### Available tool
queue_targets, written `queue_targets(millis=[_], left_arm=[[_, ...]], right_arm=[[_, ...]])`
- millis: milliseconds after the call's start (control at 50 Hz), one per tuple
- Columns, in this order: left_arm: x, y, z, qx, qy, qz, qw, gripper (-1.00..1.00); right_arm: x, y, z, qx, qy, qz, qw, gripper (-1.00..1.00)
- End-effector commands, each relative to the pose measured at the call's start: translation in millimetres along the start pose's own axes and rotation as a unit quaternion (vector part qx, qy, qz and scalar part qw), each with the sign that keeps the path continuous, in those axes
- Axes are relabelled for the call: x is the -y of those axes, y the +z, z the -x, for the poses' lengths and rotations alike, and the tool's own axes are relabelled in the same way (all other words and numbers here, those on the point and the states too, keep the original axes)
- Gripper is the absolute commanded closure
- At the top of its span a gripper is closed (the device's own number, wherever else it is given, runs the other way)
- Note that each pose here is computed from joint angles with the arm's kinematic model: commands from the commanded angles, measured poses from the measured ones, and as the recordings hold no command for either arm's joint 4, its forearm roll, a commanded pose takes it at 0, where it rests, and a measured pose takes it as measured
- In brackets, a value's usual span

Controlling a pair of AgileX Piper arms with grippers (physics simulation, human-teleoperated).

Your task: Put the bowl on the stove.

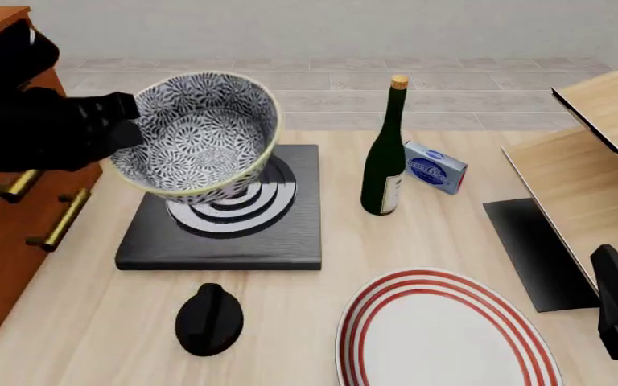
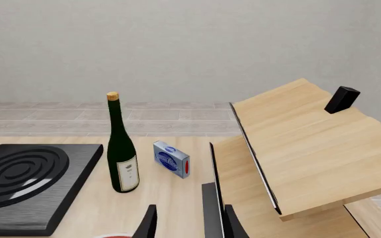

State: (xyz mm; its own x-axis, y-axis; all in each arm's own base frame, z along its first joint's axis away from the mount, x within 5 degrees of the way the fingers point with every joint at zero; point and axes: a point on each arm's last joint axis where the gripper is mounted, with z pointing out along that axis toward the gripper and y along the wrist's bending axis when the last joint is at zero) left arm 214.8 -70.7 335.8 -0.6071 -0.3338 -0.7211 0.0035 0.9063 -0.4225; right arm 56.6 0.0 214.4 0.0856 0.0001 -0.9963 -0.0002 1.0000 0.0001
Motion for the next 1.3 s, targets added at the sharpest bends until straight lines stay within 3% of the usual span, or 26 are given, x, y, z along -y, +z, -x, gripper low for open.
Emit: queue_targets(millis=[20, 520, 1300], left_arm=[[-8.3, 19, 14.6, 0.015, 0.002, 0.019, 0.9997, 1.00], [-25.5, 49, 33.3, 0.029, 0.036, 0.050, 0.9977, 1.00], [-16.1, 75, 28.7, 0.026, 0.068, 0.031, 0.9969, 1.00]], right_arm=[[0, 0, 0, 0.000, 0.000, 0.000, 1.0000, -1.00], [0, 0, 0, 0.000, 0.000, 0.000, 1.0000, -1.00], [0, 0, 0, 0.000, 0.000, 0.000, 1.0000, -1.00]])
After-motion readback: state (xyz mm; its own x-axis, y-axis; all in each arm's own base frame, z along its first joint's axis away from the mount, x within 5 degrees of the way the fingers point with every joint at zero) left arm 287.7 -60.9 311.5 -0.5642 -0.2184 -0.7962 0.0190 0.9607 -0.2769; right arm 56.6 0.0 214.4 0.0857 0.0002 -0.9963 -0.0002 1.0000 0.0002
